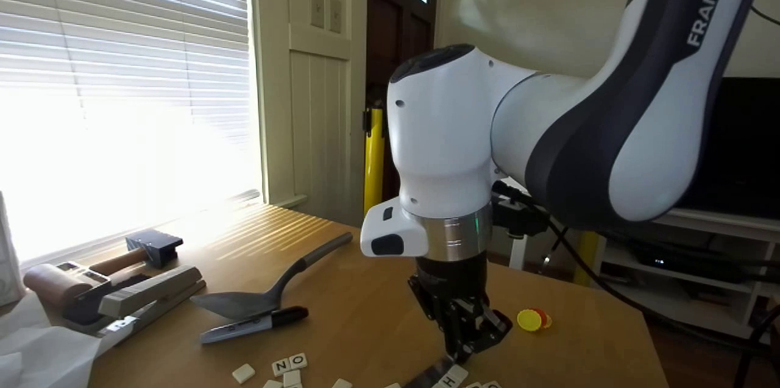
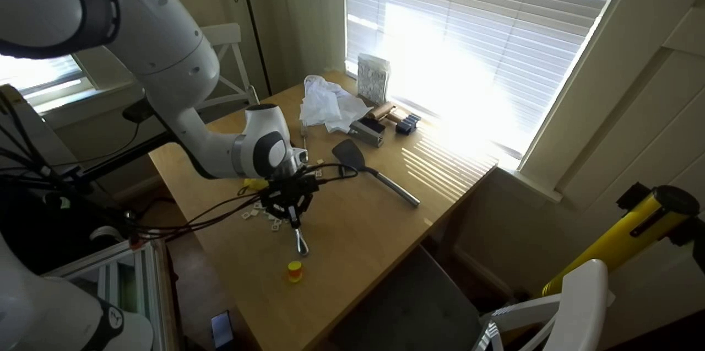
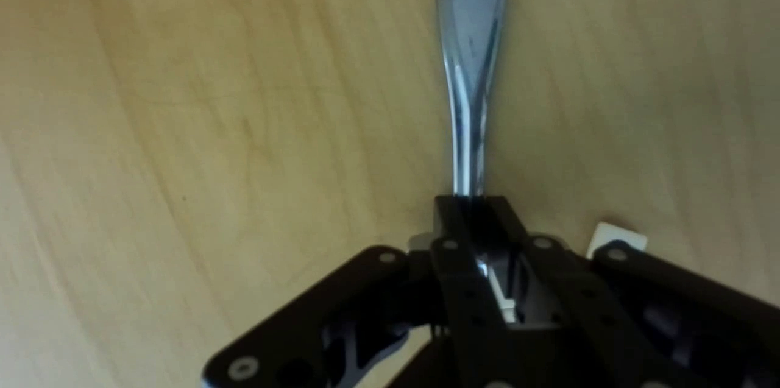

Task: Drag the scrabble letters with the butter knife

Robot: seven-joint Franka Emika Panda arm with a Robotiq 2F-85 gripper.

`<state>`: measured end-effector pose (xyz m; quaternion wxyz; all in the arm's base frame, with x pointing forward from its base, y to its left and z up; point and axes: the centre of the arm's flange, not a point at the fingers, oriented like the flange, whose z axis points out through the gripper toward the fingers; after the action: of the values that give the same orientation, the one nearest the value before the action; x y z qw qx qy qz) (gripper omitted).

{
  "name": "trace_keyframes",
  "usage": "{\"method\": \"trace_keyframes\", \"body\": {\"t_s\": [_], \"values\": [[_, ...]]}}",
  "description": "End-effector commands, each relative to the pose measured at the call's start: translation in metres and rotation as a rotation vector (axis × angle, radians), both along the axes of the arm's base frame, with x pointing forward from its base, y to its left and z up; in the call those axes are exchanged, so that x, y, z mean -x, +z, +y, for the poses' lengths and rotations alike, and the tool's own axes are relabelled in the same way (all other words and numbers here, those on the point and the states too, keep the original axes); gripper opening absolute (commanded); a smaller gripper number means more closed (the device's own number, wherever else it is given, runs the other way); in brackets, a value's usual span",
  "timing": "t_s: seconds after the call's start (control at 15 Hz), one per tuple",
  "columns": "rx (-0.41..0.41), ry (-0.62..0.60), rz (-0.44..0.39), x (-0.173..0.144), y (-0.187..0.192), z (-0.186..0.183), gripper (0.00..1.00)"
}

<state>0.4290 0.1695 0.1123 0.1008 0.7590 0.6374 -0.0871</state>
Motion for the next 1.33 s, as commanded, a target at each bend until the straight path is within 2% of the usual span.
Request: {"method": "trace_keyframes", "body": {"t_s": [0.0,0.33,0.87,1.27], "values": [[-0.002,-0.01,0.046,0.0,-0.005,0.0,0.04],[-0.024,-0.037,0.066,-0.005,0.0,0.001,0.04],[-0.053,-0.069,0.029,-0.02,0.021,-0.003,0.04],[-0.062,-0.035,-0.013,-0.011,0.055,0.01,0.04]]}}
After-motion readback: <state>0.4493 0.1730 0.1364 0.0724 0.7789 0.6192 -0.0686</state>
